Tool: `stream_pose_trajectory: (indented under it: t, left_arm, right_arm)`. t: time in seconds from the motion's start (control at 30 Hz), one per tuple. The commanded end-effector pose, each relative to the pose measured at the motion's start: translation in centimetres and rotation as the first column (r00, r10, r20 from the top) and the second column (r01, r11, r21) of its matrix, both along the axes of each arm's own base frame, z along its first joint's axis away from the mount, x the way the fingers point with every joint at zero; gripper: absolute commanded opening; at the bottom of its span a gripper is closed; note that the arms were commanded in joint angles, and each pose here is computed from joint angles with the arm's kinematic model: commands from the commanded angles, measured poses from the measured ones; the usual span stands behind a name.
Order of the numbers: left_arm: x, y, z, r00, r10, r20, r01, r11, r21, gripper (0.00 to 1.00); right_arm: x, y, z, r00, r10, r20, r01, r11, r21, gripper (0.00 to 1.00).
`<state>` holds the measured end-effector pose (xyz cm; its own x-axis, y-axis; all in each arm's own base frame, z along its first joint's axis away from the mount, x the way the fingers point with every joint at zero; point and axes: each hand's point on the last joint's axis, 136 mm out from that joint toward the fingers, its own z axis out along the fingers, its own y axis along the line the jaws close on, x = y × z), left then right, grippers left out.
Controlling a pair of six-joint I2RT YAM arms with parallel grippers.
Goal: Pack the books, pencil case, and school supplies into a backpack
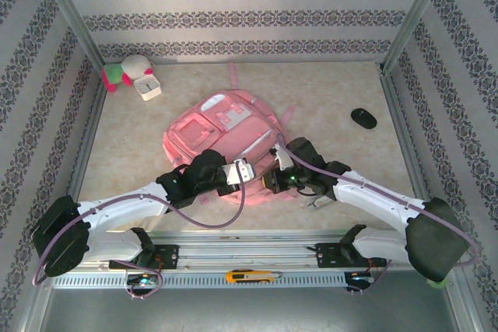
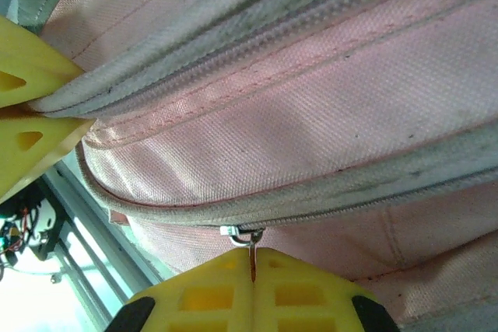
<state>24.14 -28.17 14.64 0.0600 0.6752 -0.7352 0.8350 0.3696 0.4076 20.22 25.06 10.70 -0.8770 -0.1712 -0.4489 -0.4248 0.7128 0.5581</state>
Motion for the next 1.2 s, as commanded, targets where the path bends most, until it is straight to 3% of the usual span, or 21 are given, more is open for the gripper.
stream_pose_trajectory:
  t: [0.0, 0.1, 0.37, 0.4, 0.5, 0.7, 0.87, 0.9, 1.03, 1.17]
  left_arm:
    - [0.5, 0.0, 1.8, 1.0, 0.028, 0.011, -0.027, 0.997, -0.078, 0.0]
    - [0.8, -0.5, 2.2, 1.0, 0.02, 0.014, -0.019, 0.996, -0.088, 0.0]
    - [0.9, -1.3, 3.3, 1.0, -0.006, 0.016, 0.008, 0.994, -0.112, 0.0]
    - [1.0, -1.2, 3.3, 1.0, -0.006, 0.016, 0.008, 0.994, -0.113, 0.0]
    - [1.0, -0.8, 2.9, 1.0, -0.008, 0.011, 0.009, 0.995, -0.095, 0.0]
    - [1.3, 3.9, 0.7, 1.0, 0.012, -0.017, -0.012, 1.0, 0.021, 0.0]
    - [0.4, 8.0, -0.6, 0.998, 0.012, -0.06, -0.002, 0.986, 0.169, 0.0]
    - [0.3, 8.1, -0.3, 0.998, 0.007, -0.057, 0.003, 0.985, 0.174, 0.02]
    - [-1.9, 5.4, 2.9, 0.991, -0.088, -0.102, 0.09, 0.996, 0.012, 0.46]
    - [-2.7, 1.7, 4.0, 0.997, -0.056, -0.056, 0.052, 0.996, -0.072, 0.56]
  right_arm:
    - [0.1, -0.2, -0.6, 0.999, 0.0, 0.047, 0.003, 0.999, -0.052, 0.13]
    - [-0.3, -0.1, -1.3, 0.998, 0.021, 0.052, -0.017, 0.998, -0.067, 0.21]
    - [0.0, -0.6, -2.8, 0.998, 0.009, 0.065, -0.002, 0.995, -0.101, 0.25]
    - [0.1, -0.5, -2.8, 0.997, 0.007, 0.071, 0.0, 0.995, -0.097, 0.23]
    - [0.1, -0.4, -2.3, 0.997, 0.017, 0.081, -0.01, 0.996, -0.092, 0.0]
    - [-0.4, -1.8, -0.2, 0.995, 0.006, 0.098, 0.001, 0.998, -0.069, 0.0]
    - [-1.7, 0.6, 2.0, 0.991, 0.077, 0.108, -0.08, 0.997, 0.023, 0.0]
    - [-1.8, 1.3, 2.4, 0.989, 0.089, 0.119, -0.094, 0.995, 0.037, 0.0]
    - [-1.4, 2.4, 3.3, 0.985, 0.104, 0.135, -0.112, 0.992, 0.053, 0.0]
    - [-1.4, 2.5, 3.4, 0.984, 0.108, 0.141, -0.116, 0.992, 0.057, 0.0]
